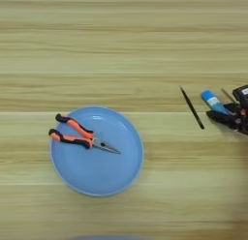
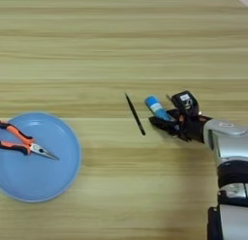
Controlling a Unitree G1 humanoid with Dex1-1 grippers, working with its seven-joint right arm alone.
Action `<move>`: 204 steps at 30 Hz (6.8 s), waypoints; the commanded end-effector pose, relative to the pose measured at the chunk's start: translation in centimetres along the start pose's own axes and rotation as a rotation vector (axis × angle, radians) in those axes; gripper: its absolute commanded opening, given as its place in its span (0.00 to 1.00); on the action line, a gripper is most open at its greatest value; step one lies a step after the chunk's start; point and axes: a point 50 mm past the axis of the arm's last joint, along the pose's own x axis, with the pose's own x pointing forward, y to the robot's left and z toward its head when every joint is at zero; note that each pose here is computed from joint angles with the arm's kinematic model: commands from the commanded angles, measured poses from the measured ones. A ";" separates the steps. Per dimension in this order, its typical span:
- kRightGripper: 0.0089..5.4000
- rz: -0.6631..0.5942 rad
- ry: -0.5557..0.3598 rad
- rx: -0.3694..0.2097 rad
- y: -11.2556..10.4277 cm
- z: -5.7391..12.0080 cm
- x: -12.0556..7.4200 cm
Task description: Move the objects on the table
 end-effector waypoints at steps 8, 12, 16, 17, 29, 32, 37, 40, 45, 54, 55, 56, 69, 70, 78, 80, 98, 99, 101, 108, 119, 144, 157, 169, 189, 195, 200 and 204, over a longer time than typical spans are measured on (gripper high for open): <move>0.34 -0.058 -0.104 -0.081 -1.3 3.7 -0.7; 0.28 -0.058 -0.107 -0.081 -1.2 3.8 -0.7; 0.26 -0.057 -0.109 -0.077 -1.1 3.8 -0.5; 0.26 -0.056 -0.111 -0.077 -1.1 3.8 -0.5; 0.26 -0.064 -0.187 -0.106 -1.2 5.9 -1.2; 0.26 -0.056 -0.225 -0.138 -0.8 7.1 -1.7; 0.26 -0.044 -0.281 -0.191 0.1 8.9 -2.6; 0.26 -0.027 -0.319 -0.227 1.1 10.1 -3.2; 0.26 0.012 -0.352 -0.281 2.8 11.2 -3.8; 0.26 0.141 -0.424 -0.406 7.5 13.6 -4.9; 0.26 0.157 -0.428 -0.415 8.0 13.8 -4.9; 0.26 0.172 -0.431 -0.423 8.4 13.9 -4.9; 0.26 0.441 -0.436 -0.466 14.8 14.1 -4.2; 0.26 0.461 -0.437 -0.465 15.3 14.2 -4.3; 0.26 0.606 -0.418 -0.472 18.4 13.7 -4.5; 0.26 0.636 -0.410 -0.473 19.0 13.5 -4.6; 0.26 0.898 -0.143 -0.432 23.0 8.6 -1.5; 0.26 0.906 -0.137 -0.433 23.1 8.5 -1.4; 0.26 0.926 -0.125 -0.435 23.3 8.3 -1.2; 0.26 0.983 -0.080 -0.431 23.8 7.4 -0.4; 0.26 1.000 -0.031 -0.424 24.0 6.6 0.5; 0.82 0.745 -0.292 -0.383 17.9 12.6 -2.8; 1.00 0.436 -0.383 -0.312 11.2 13.7 -4.7; 1.00 0.111 -0.337 -0.209 3.5 11.9 -6.2; 1.00 -0.154 -0.166 -0.091 -5.1 7.1 -7.7; 1.00 -0.166 -0.137 -0.058 -6.1 5.9 -7.8; 1.00 -0.154 -0.095 -0.058 -6.2 4.8 -7.4; 1.00 -0.143 -0.074 -0.046 -6.2 4.0 -6.9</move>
